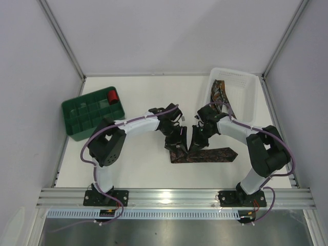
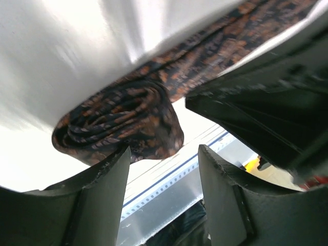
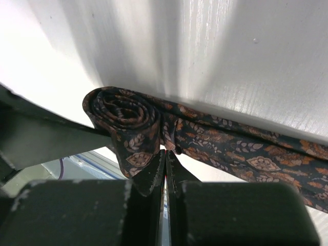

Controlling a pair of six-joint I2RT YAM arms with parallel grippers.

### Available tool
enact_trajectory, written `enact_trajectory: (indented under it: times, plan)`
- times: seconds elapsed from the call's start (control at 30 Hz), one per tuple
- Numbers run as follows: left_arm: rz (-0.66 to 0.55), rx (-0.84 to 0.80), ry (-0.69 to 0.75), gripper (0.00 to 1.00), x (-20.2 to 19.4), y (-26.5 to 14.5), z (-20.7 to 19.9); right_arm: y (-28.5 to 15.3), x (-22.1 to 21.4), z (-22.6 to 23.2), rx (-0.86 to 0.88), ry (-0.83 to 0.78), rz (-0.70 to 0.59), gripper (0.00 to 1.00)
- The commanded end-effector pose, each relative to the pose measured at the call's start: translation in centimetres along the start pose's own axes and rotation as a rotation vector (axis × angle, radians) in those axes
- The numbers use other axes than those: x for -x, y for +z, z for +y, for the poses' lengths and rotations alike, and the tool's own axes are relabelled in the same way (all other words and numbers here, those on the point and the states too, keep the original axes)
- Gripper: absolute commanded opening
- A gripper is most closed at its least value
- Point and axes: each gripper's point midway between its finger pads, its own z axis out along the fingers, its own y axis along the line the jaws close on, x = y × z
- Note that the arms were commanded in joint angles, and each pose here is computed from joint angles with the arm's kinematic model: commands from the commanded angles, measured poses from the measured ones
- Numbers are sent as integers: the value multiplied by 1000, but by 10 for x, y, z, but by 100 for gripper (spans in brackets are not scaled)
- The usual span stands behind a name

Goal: Roll the ties
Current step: Roll the tie

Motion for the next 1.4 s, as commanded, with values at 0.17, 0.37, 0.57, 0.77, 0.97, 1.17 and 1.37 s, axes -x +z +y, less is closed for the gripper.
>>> enact_trajectory:
  times: [0.17,0.37,0.57,0.77,0.97,1.17,1.37]
  plan:
    - [-133,-139,107,65,-3,-55,-33,-31,10,31,72,-51,-47,6]
    - [-147,-129,69,68,-18,-66,-8,-42,7,61,114,-99,-42,7]
    - [-160,-161,-16,73,-32,-67,23,-22,-2,62,101,-108,3,7]
    - [-155,-221,-36,78,-34,-62,25,-9,-4,45,61,-102,16,6]
    - [-133,-246,-85,78,-33,-50,27,4,-11,22,24,-86,39,6]
    - [-118,-246,-129,79,-29,-41,31,12,-11,7,12,-68,46,6]
    - [-87,-253,-150,80,-21,-27,33,16,-10,3,10,-70,50,6]
